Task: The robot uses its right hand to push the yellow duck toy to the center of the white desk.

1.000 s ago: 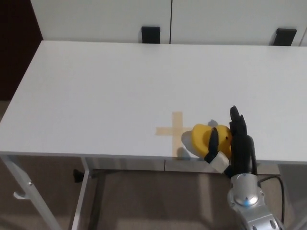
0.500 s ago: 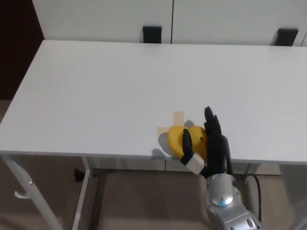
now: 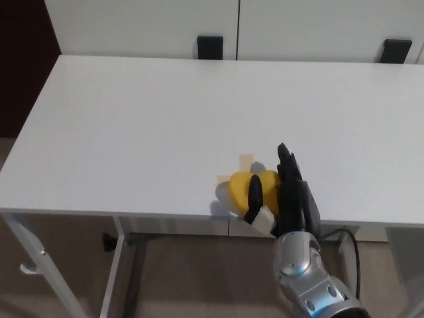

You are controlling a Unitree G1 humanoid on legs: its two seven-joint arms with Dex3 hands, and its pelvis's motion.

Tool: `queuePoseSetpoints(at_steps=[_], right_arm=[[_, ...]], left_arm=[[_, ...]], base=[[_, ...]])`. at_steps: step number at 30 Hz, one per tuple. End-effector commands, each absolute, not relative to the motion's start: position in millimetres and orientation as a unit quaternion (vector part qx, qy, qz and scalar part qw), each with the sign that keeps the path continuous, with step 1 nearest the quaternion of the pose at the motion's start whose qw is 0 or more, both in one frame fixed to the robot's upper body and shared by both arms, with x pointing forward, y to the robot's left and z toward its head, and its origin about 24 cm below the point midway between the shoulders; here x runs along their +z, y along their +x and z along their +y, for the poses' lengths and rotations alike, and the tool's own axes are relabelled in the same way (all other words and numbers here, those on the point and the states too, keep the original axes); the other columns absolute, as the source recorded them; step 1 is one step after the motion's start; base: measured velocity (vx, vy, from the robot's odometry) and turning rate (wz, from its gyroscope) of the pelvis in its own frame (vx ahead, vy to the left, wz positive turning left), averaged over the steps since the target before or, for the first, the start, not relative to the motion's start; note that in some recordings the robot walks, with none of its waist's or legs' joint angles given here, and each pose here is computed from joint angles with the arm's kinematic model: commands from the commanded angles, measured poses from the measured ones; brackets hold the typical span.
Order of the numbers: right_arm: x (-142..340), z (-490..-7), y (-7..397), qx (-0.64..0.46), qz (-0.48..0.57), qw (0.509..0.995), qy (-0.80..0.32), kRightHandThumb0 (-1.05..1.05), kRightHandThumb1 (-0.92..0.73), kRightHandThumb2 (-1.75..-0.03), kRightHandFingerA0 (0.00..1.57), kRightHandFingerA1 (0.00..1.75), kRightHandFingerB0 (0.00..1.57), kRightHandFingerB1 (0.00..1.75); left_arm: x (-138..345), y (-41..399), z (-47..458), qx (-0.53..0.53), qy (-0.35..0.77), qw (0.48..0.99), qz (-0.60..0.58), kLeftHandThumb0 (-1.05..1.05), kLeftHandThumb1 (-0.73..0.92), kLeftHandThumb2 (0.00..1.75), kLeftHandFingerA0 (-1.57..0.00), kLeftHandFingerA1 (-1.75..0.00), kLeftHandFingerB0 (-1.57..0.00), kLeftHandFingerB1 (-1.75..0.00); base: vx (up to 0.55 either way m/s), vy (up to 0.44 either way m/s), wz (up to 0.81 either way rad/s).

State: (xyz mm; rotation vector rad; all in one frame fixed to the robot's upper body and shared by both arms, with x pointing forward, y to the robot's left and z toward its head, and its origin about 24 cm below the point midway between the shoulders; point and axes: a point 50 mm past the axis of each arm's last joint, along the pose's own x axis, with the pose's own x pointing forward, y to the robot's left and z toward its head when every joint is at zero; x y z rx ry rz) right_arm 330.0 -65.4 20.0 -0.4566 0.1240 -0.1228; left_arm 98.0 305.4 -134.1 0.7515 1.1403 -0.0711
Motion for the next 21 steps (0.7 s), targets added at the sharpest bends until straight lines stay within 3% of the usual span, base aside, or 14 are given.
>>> queuePoseSetpoints(at_steps=[1, 3, 7, 8, 12, 13, 17, 18, 20, 21], right_arm=[[31, -70, 341, -0.065, 0.044, 0.96, -0.268, -1.05, -0.9, -1.24, 0.0, 0.34, 0.0, 0.17], [31, -79, 342, -0.074, 0.047, 0.958, -0.274, -1.05, -0.92, -1.26, 0.0, 0.34, 0.0, 0.18], [29, -91, 342, -0.088, 0.054, 0.958, -0.268, -1.03, -0.89, -1.22, 0.0, 0.35, 0.0, 0.18], [29, -91, 342, -0.089, 0.054, 0.958, -0.267, -1.05, -0.9, -1.26, 0.0, 0.35, 0.0, 0.18], [29, -91, 342, -0.085, 0.053, 0.959, -0.265, -1.05, -0.9, -1.25, 0.0, 0.35, 0.0, 0.18], [29, -89, 341, -0.078, 0.053, 0.961, -0.259, -1.05, -0.9, -1.22, 0.0, 0.34, 0.0, 0.17], [30, -84, 340, -0.064, 0.053, 0.965, -0.249, -1.05, -0.91, -1.23, 0.0, 0.33, 0.0, 0.17], [32, -83, 341, -0.061, 0.052, 0.966, -0.245, -1.05, -0.92, -1.24, 0.0, 0.34, 0.0, 0.17], [33, -82, 341, -0.058, 0.051, 0.967, -0.242, -1.05, -0.92, -1.24, 0.0, 0.34, 0.0, 0.17], [34, -84, 341, -0.061, 0.05, 0.968, -0.24, -0.88, -0.92, -0.92, 0.0, 0.0, 0.0, 0.0]], left_arm=[[-134, 98, 305, -0.043, 0.359, 0.771, 0.524, 0.19, -0.4, 1.38, -1.54, -0.75, -1.48, -0.81], [-134, 98, 305, -0.047, 0.363, 0.769, 0.524, 0.22, -0.49, 1.39, -1.53, -0.74, -1.48, -0.77], [-134, 97, 306, -0.053, 0.367, 0.767, 0.524, 0.16, -0.4, 1.35, -1.48, -0.79, -1.45, -0.84], [-134, 97, 306, -0.053, 0.366, 0.768, 0.524, 0.14, -0.43, 1.25, -1.46, -0.83, -1.45, -0.87], [-134, 97, 305, -0.052, 0.362, 0.768, 0.526, 0.15, -0.41, 1.27, -1.46, -0.82, -1.45, -0.86], [-135, 97, 305, -0.051, 0.361, 0.767, 0.527, 0.06, -0.38, 1.2, -1.4, -0.9, -1.27, -0.92], [-135, 95, 304, -0.046, 0.357, 0.769, 0.528, 0.08, -0.41, 1.24, -1.37, -0.91, -1.26, -0.93], [-135, 96, 304, -0.047, 0.357, 0.768, 0.529, 0.21, -0.39, 1.2, -1.45, -0.88, -1.35, -0.9], [-135, 96, 304, -0.047, 0.357, 0.768, 0.53, 0.21, -0.39, 1.2, -1.45, -0.88, -1.35, -0.9], [-136, 97, 303, -0.05, 0.359, 0.766, 0.531, 0.17, -0.41, 1.28, -1.49, -0.84, -1.42, -0.88]], base=[[0.0, 0.0, 0.0], [0.0, 0.0, 0.0], [0.0, 0.0, 0.0], [0.0, 0.0, 0.0], [0.0, 0.0, 0.0], [0.0, 0.0, 0.0], [0.0, 0.0, 0.0], [0.0, 0.0, 0.0], [0.0, 0.0, 0.0], [0.0, 0.0, 0.0]])
